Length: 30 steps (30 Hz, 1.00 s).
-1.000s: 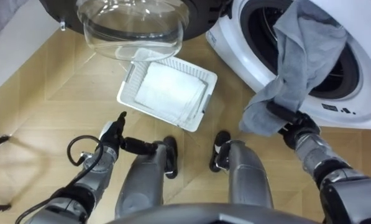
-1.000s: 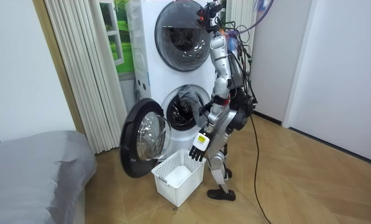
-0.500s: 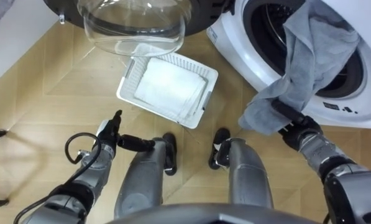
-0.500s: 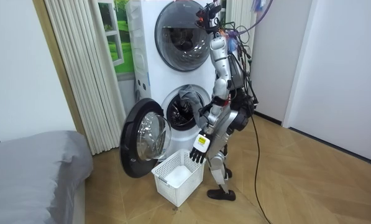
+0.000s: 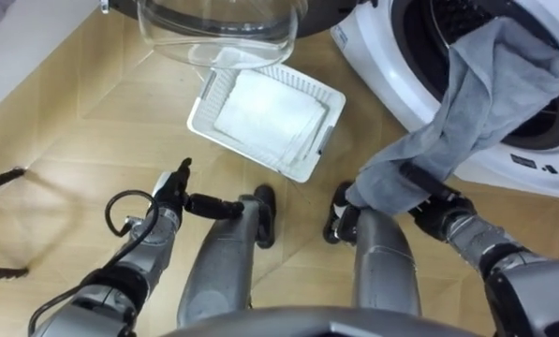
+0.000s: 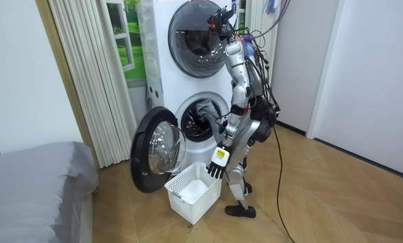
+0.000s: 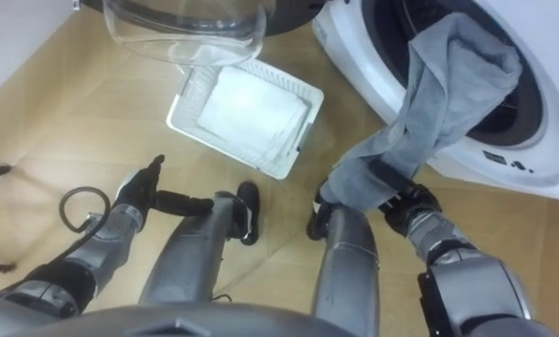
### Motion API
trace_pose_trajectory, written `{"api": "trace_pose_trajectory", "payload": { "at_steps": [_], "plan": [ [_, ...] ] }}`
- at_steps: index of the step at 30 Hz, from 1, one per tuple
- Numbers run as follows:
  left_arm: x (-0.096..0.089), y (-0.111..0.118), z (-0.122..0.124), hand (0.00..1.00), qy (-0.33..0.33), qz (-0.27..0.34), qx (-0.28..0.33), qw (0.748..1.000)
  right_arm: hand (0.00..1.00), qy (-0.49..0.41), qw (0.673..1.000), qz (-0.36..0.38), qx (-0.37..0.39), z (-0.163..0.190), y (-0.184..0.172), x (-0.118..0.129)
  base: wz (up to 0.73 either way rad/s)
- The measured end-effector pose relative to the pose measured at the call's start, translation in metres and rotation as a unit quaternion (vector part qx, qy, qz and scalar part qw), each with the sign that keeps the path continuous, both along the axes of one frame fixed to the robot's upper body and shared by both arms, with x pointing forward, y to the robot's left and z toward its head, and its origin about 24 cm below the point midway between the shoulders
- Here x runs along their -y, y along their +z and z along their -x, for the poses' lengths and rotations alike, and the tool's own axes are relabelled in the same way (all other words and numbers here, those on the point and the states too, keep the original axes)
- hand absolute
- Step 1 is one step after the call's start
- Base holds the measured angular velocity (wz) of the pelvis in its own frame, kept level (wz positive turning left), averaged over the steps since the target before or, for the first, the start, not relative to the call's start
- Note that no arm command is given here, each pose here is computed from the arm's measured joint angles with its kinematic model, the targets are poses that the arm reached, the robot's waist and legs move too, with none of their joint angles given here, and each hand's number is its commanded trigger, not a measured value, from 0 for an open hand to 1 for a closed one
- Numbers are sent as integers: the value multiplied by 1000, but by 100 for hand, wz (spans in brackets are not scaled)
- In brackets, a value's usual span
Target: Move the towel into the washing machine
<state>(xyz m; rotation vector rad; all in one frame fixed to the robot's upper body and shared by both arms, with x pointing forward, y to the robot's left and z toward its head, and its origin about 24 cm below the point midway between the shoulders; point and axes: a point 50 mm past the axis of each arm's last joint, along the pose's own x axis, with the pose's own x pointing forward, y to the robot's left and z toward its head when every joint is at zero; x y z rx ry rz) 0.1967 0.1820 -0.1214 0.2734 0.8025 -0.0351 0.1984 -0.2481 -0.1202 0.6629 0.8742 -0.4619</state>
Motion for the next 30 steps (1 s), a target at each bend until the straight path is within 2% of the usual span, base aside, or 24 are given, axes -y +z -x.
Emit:
{"api": "trace_pose_trajectory", "payload": {
  "at_steps": [10,24,30],
  "plan": [
    [7,0,-1,0,4,2,0,1000,100,-30,999,-42,17,-8,3,-7,5],
    [11,2,-4,0,34,39,-1,999,100,-55,995,-75,43,-12,6,-7,3],
    [11,1,-4,0,34,36,-3,999,100,-122,983,-124,55,-16,8,-8,-2]
  ]
}}
